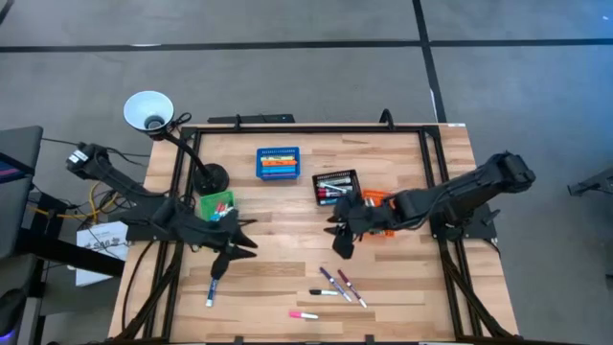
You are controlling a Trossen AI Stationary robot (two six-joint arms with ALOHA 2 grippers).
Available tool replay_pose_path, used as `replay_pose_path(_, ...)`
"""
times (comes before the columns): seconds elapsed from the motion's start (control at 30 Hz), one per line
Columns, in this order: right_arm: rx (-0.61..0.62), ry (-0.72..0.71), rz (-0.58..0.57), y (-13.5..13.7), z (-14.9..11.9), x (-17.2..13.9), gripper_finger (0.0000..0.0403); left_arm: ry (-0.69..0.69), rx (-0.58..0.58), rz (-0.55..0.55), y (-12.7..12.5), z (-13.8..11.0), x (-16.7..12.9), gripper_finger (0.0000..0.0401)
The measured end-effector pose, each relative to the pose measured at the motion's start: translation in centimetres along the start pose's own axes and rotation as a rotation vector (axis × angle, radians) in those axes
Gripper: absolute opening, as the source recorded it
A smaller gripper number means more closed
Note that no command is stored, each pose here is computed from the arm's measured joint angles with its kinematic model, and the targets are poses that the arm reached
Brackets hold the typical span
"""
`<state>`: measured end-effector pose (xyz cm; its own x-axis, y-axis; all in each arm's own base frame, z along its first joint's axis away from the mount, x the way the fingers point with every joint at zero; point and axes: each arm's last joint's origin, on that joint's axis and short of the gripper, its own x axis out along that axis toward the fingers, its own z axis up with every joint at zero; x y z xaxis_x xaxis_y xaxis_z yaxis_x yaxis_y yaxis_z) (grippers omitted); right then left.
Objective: Pick & Place Markers
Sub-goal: Put the dark blue marker pen into the black basket
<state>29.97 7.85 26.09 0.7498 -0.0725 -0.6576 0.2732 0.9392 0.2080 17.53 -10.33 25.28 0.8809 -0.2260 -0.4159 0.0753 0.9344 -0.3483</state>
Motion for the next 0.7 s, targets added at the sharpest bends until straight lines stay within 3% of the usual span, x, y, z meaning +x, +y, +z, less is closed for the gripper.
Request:
replay_pose_path(0.13,-0.080,-0.031,0.014,0.7,-0.2,2.1,0.0128,0.217,-0.065,0.159,-0.6,0.9,0.7,0.0115)
replay_pose_path(0.2,-0.108,-0.031,0.021,0.7,-0.2,3.0,0.0128,0.352,-0.174,0.191,-0.8,0.7,1.1,0.0115)
replay_pose_path(0.33,-0.097,-0.008,0.032,0.1,-0.2,4.2,0.0130,0.596,-0.459,0.236,-1.2,-1.5,2.7,0.0115)
replay_pose_path(0.47,-0.081,0.009,0.049,-0.6,0.1,4.4,0.0128,0.802,-0.591,0.292,-2.2,-4.3,3.8,0.0115)
replay_pose_path(0.7,-0.075,0.013,0.058,-0.8,0.2,4.4,0.0129,0.929,-0.715,0.437,-3.5,-7.4,4.4,0.0115)
